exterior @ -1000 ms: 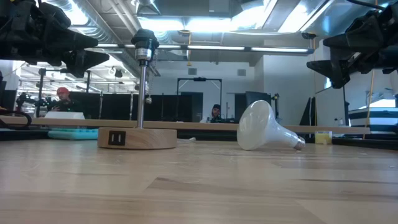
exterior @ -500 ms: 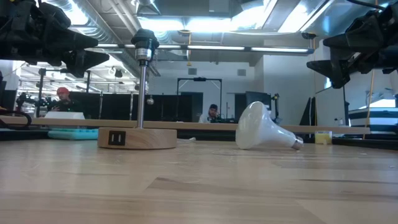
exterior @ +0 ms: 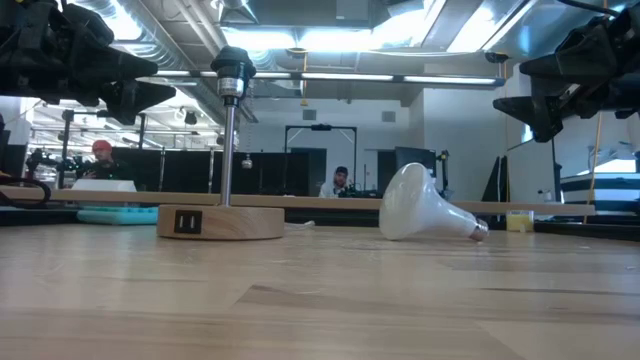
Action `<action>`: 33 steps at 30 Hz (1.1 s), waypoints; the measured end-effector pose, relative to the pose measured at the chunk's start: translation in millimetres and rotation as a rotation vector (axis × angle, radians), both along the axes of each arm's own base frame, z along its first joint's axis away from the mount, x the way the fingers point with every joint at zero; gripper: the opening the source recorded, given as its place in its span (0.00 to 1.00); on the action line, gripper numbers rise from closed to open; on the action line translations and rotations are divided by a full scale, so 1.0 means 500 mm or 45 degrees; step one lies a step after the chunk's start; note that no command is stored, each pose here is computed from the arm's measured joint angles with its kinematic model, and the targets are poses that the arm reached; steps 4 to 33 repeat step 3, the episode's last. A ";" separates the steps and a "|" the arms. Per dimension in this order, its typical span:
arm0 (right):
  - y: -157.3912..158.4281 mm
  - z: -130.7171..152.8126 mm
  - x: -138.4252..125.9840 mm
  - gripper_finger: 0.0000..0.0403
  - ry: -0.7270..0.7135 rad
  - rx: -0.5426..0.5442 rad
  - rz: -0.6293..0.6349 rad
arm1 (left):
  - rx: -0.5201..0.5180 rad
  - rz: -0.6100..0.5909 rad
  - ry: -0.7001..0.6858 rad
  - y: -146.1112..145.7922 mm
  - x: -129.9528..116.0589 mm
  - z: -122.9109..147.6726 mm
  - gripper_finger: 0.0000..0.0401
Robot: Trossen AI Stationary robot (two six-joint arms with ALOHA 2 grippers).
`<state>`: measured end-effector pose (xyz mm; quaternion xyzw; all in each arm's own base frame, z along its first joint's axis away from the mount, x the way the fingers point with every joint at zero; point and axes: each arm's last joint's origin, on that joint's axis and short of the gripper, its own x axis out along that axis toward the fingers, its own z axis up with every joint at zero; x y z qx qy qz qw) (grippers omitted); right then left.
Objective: Screw lightbulb
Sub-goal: Return to Home Position
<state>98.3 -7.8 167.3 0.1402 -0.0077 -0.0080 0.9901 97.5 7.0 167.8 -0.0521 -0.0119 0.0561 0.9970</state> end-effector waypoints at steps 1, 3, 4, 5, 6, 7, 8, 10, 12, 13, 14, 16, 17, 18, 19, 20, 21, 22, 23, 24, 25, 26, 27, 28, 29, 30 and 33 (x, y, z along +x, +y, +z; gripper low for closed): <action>0.000 0.000 0.000 0.81 0.000 0.000 0.000 | 0.000 0.000 0.000 0.000 0.000 0.000 0.65; 0.000 0.000 0.000 0.81 0.000 0.000 0.000 | 0.000 0.000 0.000 0.000 0.000 0.000 0.65; 0.000 0.000 0.000 0.81 0.000 0.000 0.000 | 0.000 0.000 0.000 0.000 0.000 0.000 0.65; 0.000 0.000 0.000 0.81 0.000 0.000 0.000 | 0.000 0.000 0.000 0.000 0.000 0.000 0.65; 0.000 0.000 0.000 0.81 0.000 0.000 0.000 | 0.000 0.000 0.000 0.000 0.000 0.000 0.65; 0.000 0.000 0.000 0.81 0.000 0.000 0.000 | 0.000 0.000 0.000 0.000 0.000 0.000 0.65; 0.000 0.000 0.000 0.81 0.000 0.000 0.000 | 0.000 0.000 0.000 0.000 0.000 0.000 0.65; 0.000 0.000 0.000 0.81 0.000 0.000 0.000 | 0.000 0.000 0.000 0.000 0.000 0.000 0.65; 0.000 0.000 0.000 0.81 0.000 0.000 0.000 | 0.000 0.000 0.000 0.000 0.000 0.000 0.65; 0.000 0.000 0.000 0.81 0.000 0.000 0.000 | 0.000 0.000 0.000 0.000 0.000 0.000 0.65; 0.000 0.000 0.000 0.81 0.000 0.000 0.000 | 0.000 0.000 0.000 0.000 0.000 0.000 0.65; 0.000 0.000 0.000 0.81 0.000 0.000 0.000 | 0.000 0.000 0.000 0.000 0.000 0.000 0.65; 0.000 0.000 0.000 0.81 0.000 0.000 0.000 | 0.000 0.000 0.000 0.000 0.000 0.000 0.65; 0.000 0.000 0.000 0.81 0.000 0.000 0.000 | 0.000 0.000 0.000 0.000 0.000 0.000 0.65; 0.000 0.000 0.000 0.81 0.000 0.000 0.000 | 0.000 0.000 0.000 0.000 0.000 0.000 0.65; 0.000 0.000 0.000 0.81 0.000 0.000 0.000 | 0.000 0.000 0.000 0.000 0.000 0.000 0.65; 0.000 0.000 0.000 0.81 0.000 0.000 0.000 | 0.000 0.000 0.000 0.000 0.000 0.000 0.65; 0.000 0.000 0.000 0.81 0.000 0.000 0.000 | 0.000 0.000 0.000 0.000 0.000 0.000 0.65; 0.000 0.000 0.000 0.81 0.000 0.000 0.000 | 0.000 0.000 0.000 0.000 0.000 0.000 0.65; 0.000 0.000 0.000 0.81 0.000 0.000 0.000 | 0.000 0.000 0.000 0.000 0.000 0.000 0.65; 0.000 0.000 0.000 0.81 0.000 0.000 0.000 | 0.000 0.000 0.000 0.000 0.000 0.000 0.65; 0.000 0.000 0.000 0.81 0.000 0.000 0.000 | 0.000 0.000 0.000 0.000 0.000 0.000 0.65; 0.000 0.000 0.000 0.81 0.000 0.000 0.000 | 0.000 0.000 0.000 0.000 0.000 0.000 0.65; 0.000 0.000 0.000 0.81 0.000 0.000 0.000 | 0.000 0.000 0.000 0.000 0.000 0.000 0.65; 0.000 0.000 0.000 0.81 0.000 0.000 0.000 | 0.000 0.000 0.000 0.000 0.000 0.000 0.65; 0.000 0.000 0.000 0.81 0.000 0.000 0.000 | 0.000 0.000 0.000 0.000 0.000 0.000 0.65; 0.000 0.000 0.000 0.81 0.000 0.000 0.000 | 0.000 0.000 0.000 0.000 0.000 0.000 0.65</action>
